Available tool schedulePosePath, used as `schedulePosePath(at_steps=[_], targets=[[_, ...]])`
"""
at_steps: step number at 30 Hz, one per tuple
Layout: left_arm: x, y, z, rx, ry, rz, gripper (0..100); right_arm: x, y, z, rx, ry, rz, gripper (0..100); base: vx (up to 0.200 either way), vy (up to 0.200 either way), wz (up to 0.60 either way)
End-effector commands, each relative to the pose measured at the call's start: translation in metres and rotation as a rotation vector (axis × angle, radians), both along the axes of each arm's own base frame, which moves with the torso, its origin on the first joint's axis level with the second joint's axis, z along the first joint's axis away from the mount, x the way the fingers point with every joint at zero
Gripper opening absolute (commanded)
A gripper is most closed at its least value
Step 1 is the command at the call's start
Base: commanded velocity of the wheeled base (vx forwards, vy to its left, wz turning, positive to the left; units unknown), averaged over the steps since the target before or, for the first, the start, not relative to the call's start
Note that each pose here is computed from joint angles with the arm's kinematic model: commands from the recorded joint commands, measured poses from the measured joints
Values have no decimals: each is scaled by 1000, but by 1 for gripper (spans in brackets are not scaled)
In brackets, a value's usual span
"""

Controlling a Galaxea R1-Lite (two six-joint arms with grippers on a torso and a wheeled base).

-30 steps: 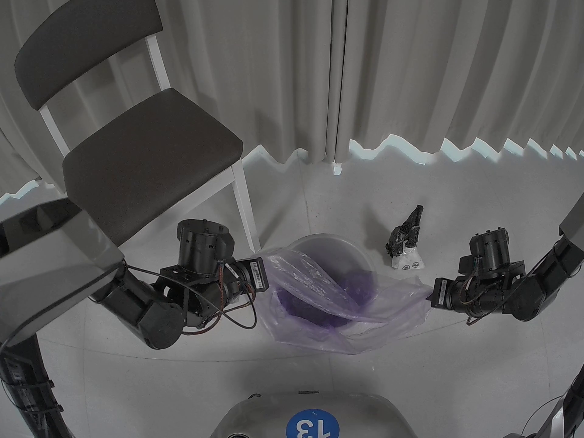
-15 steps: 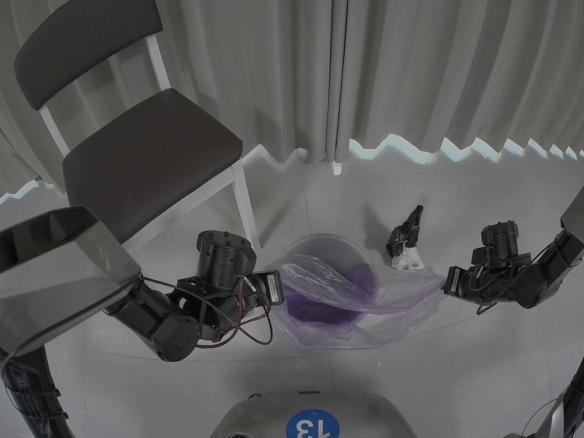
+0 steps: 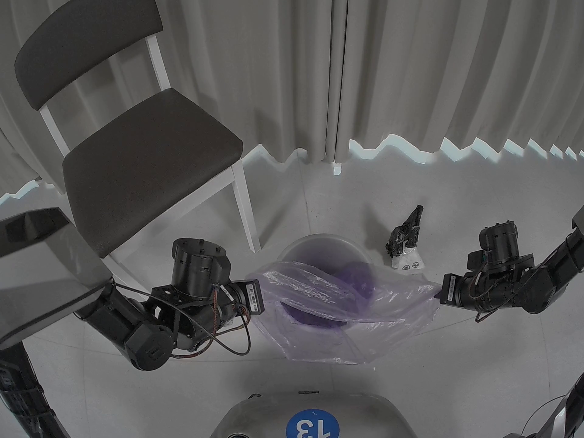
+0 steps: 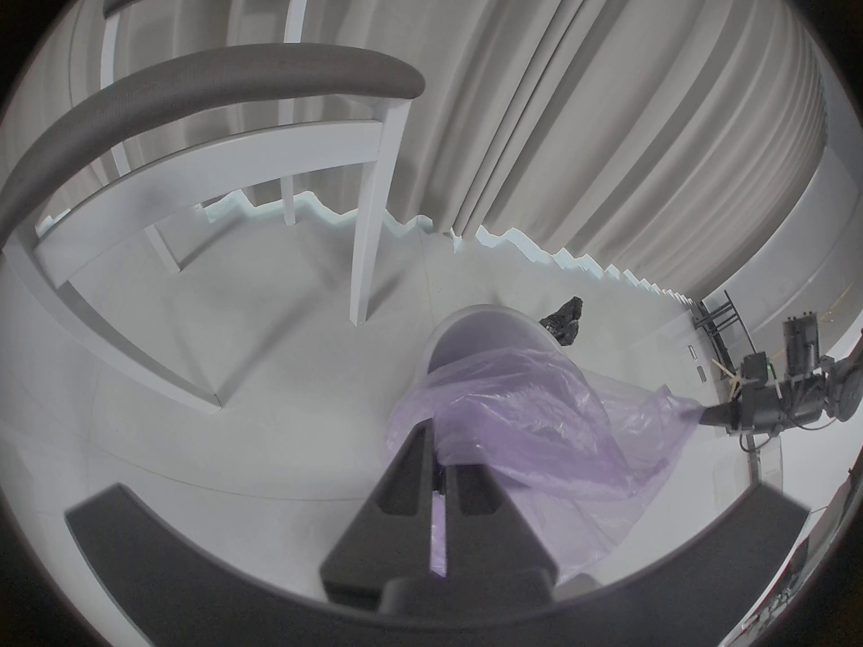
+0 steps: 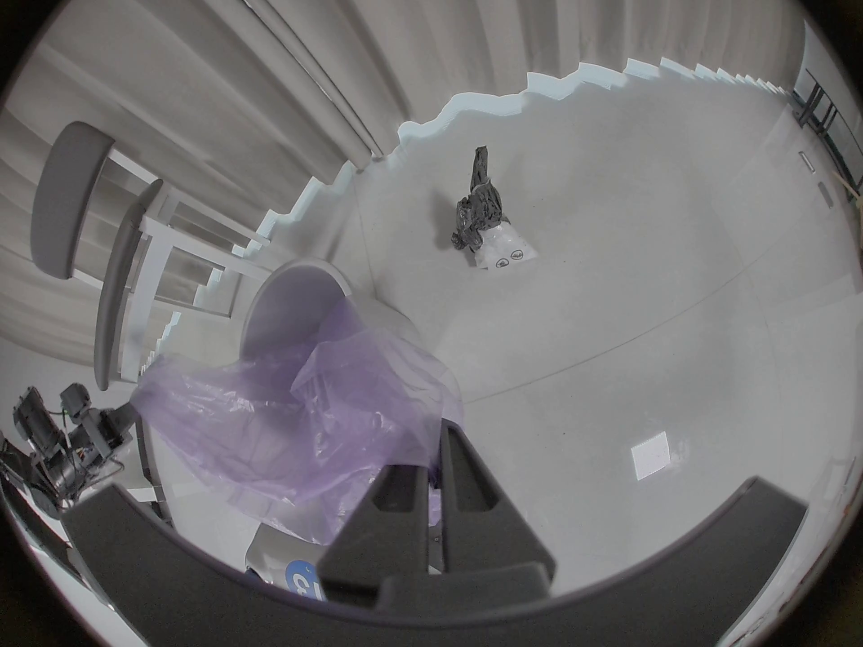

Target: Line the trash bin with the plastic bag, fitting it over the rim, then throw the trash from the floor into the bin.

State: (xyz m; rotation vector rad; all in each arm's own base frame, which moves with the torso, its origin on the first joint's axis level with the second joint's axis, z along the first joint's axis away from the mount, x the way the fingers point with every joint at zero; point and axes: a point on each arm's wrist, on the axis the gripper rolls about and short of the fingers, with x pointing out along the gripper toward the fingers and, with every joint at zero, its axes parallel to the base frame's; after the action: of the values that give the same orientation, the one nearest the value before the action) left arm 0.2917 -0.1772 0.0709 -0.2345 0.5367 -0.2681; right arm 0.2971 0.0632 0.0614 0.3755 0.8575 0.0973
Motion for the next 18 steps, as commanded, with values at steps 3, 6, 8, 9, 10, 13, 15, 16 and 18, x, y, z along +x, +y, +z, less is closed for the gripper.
schedulePosePath(at_steps=[3,6,8,9,10,13,15,16,18], targets=[[22,6,-21,-6,12,23,0,7,6,-19,-7,26,7,0,0,0,0],[32,8,-18,-31,4,6,0,11,7,-21,3,-3,3,0,0,0,0],[38,8,-16,-40,-9,9,0,13,6,-21,5,-12,0,0,0,0,0],[44,8,-14,-49,-23,14,0,14,6,-23,5,-10,-3,0,0,0,0],[48,7,-13,-52,-32,15,0,14,5,-23,6,-13,-5,0,0,0,0],[55,1,-11,-61,-47,5,0,18,3,-21,9,-29,-15,0,0,0,0],[58,-6,-12,-62,-50,-8,0,21,-5,-20,9,-36,-39,0,0,0,0],[57,-9,-12,-60,-47,-16,0,22,-8,-19,9,-37,-50,0,0,0,0],[55,-16,-14,-56,-39,-34,0,23,-16,-19,14,-38,-64,0,0,0,0]])
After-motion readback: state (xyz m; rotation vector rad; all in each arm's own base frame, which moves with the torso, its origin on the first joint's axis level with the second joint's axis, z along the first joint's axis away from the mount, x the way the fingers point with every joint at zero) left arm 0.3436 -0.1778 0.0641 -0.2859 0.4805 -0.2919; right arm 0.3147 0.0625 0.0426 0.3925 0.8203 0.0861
